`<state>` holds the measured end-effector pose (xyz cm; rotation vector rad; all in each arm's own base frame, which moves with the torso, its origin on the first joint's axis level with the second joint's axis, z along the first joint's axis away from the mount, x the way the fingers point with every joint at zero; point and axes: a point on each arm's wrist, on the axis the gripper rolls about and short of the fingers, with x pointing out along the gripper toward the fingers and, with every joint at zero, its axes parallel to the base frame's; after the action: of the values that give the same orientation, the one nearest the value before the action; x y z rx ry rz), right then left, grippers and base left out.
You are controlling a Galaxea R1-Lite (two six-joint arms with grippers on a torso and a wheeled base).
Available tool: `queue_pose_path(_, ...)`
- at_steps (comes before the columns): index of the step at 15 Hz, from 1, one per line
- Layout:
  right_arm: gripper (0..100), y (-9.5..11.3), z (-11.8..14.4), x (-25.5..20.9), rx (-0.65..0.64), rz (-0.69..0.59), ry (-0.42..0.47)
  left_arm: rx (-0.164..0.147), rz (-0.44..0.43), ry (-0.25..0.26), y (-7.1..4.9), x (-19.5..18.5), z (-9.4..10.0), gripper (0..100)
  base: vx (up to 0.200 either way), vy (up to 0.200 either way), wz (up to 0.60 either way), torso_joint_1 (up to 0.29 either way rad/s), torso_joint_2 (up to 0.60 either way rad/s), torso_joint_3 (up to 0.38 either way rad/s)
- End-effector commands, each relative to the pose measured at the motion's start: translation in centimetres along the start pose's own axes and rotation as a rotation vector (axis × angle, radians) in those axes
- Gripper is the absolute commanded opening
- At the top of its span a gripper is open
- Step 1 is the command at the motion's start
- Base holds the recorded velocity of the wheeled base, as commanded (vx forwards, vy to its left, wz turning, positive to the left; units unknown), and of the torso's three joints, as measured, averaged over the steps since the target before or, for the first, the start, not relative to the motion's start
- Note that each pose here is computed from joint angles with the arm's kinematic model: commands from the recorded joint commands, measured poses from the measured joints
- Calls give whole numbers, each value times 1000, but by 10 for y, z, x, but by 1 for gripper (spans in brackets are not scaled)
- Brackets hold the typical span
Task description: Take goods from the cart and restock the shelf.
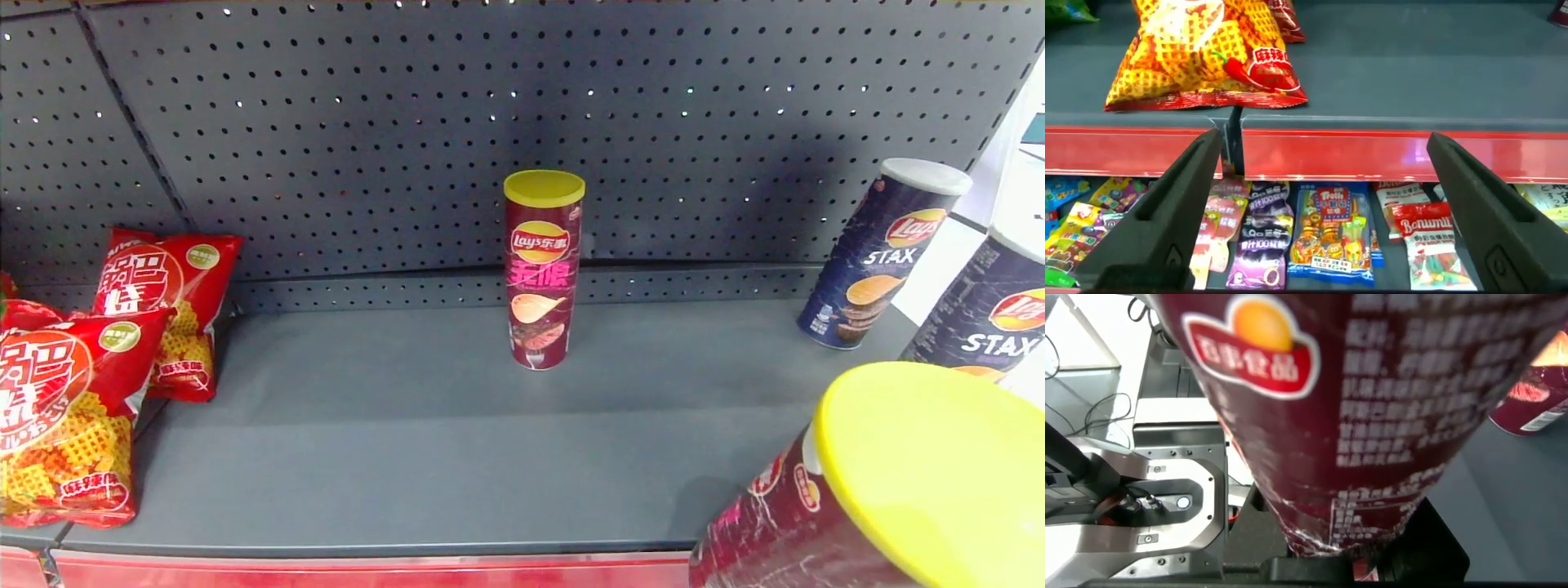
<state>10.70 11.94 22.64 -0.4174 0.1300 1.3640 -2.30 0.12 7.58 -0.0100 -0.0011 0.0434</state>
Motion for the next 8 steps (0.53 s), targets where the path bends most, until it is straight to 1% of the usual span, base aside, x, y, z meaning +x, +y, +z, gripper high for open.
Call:
queue_pose_path(1,0,0,0,0,-1,-1,-1,1,1,1,0,0,0,100,0,0,0,0,0,0)
queue_pose_path(3,0,-1,2,0,-4,-5,-5,-2,0,2,0,0,0,100,0,0,0,0,0,0)
queue_pose_path(6,0,-2,2,2,-2,-4,-4,5,0,-1,0,0,0,100,0,0,0,0,0,0)
queue_pose_path(8,0,-4,2,5,-5,-8,-11,74,-37,-6,-1,0,1,100,0,0,0,0,0,0)
